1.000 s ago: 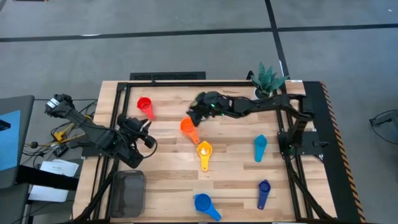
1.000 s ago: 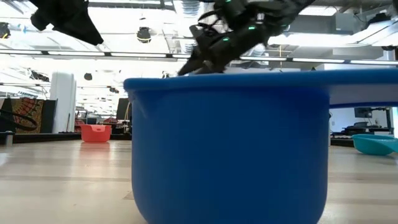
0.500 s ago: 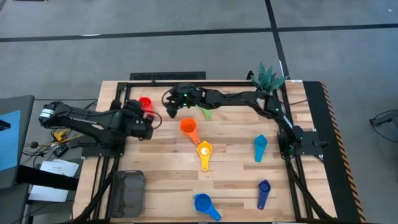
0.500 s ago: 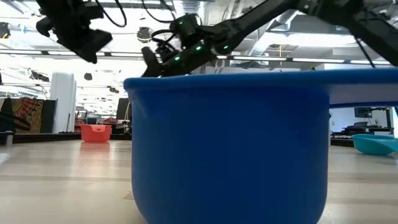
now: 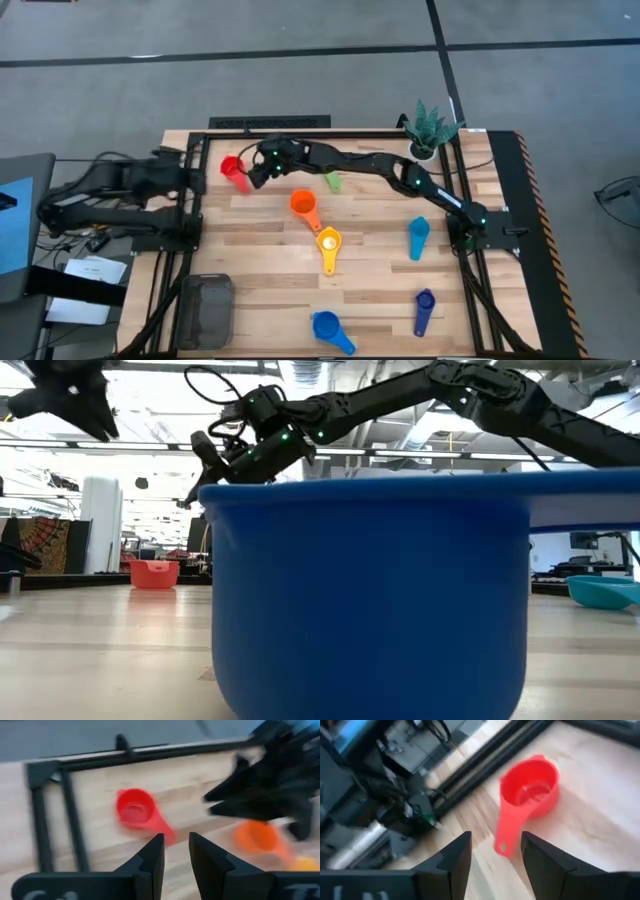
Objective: Nest measuring cups in basket
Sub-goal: Stack the red measuring cup on top of the orange measuring cup
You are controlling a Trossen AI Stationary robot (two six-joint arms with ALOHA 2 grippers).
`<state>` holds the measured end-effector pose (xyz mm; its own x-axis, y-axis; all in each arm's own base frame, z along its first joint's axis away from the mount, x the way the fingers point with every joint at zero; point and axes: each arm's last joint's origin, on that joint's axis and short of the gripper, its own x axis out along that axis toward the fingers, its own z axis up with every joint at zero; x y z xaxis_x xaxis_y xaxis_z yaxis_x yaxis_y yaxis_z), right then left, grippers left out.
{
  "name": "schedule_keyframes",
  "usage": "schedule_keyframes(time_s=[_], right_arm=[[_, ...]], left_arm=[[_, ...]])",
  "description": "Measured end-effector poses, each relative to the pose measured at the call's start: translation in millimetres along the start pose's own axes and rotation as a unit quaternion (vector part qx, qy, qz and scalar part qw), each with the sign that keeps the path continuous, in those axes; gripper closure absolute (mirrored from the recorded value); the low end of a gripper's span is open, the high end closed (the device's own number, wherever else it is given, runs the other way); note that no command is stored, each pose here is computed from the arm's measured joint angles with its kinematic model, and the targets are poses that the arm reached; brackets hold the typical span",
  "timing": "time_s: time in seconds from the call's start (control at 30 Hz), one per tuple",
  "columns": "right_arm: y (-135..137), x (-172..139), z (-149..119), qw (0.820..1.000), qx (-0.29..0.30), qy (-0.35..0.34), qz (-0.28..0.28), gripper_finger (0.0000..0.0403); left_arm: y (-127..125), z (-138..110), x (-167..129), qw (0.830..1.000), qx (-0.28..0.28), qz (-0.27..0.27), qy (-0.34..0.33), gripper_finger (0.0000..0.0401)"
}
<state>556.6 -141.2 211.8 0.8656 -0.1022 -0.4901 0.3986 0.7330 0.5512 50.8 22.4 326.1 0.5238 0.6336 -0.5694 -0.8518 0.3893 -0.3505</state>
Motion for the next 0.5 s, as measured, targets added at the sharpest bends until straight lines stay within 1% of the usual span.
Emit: schedule_keyframes(time_s=[0.03, 0.1, 0.23, 0.37, 0.43, 0.5], right_arm=[[-2.4, -0.1, -1.0, 1.000, 0.013, 0.007, -0.008, 0.0196], [-3.8, -0.2, -1.8, 1.000, 0.022, 0.011, -0.015, 0.0181], [-5.1, -0.5, -0.2, 1.000, 0.007, 0.001, -0.026, 0.0148], [-10.6, -1.8, 7.4, 0.999, -0.023, -0.020, -0.031, 0.0131], [-16.6, -1.4, 9.7, 0.998, -0.040, -0.020, -0.037, 0.0128], [-25.2, 5.9, 7.7, 0.998, -0.052, -0.023, -0.038, 0.0127]], left_arm=[[6.5, -0.1, -5.7, 1.000, -0.013, -0.014, -0.007, 0.0324], [16.7, -1.2, -13.2, 0.999, -0.028, -0.028, -0.014, 0.0324], [31.8, -5.6, -20.8, 0.998, -0.049, -0.026, -0.014, 0.0324], [32.4, -12.1, -13.8, 0.998, -0.066, -0.010, -0.001, 0.0324], [27.3, -16.7, -4.1, 0.997, -0.073, -0.004, 0.002, 0.0324], [19.8, -22.2, 8.3, 0.997, -0.075, -0.003, 0.009, 0.0324]])
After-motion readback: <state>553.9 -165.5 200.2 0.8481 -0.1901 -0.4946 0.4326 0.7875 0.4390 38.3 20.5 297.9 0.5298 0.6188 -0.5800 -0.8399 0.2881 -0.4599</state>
